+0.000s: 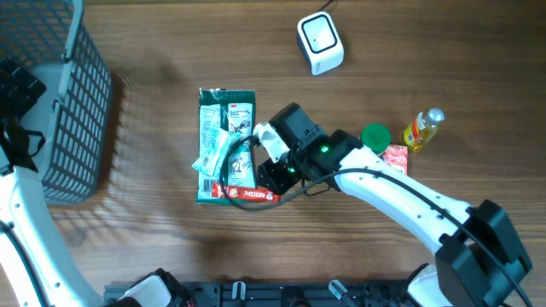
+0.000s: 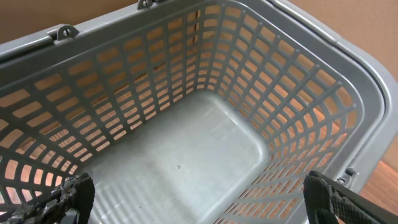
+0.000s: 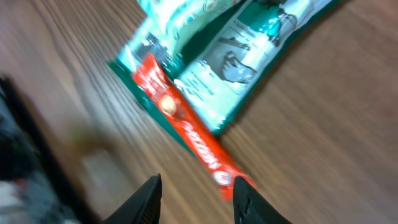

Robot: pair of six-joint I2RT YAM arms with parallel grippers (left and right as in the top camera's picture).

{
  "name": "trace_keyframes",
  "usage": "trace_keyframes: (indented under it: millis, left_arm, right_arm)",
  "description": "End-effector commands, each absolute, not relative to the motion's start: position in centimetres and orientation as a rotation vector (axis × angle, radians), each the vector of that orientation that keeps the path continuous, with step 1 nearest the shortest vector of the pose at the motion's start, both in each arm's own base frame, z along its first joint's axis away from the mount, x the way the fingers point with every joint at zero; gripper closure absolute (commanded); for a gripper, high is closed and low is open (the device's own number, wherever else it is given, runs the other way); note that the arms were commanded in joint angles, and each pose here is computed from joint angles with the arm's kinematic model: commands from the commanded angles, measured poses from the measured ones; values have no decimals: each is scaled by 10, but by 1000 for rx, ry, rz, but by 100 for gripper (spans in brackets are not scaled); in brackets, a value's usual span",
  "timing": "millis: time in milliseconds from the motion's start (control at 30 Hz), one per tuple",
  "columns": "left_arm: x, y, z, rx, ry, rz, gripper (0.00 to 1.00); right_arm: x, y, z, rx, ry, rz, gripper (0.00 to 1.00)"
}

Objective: Scan the item barcode

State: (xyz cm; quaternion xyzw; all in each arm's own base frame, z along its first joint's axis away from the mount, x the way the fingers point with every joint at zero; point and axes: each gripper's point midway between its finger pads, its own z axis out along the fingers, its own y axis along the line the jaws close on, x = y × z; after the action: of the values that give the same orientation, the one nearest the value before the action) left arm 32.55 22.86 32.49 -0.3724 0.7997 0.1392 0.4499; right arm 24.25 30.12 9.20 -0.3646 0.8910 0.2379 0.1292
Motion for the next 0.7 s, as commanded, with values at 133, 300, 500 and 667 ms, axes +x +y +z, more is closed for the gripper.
trace_keyframes:
  millis: [133, 300, 500, 667]
  left_arm:
    - [325, 230, 328, -902, 1977, 352, 0]
    - [325, 229, 328, -902, 1977, 352, 0]
    - [325, 229, 328, -902, 1977, 352, 0]
    - [325, 229, 328, -902, 1977, 352, 0]
  right_arm:
    - [255, 307, 95, -1354, 2334, 591, 72]
    - [244, 298, 81, -1474, 2312, 558, 69]
    - [221, 301, 54, -1775, 2157, 512, 64]
    - [218, 305, 32, -1917, 2080, 289, 60]
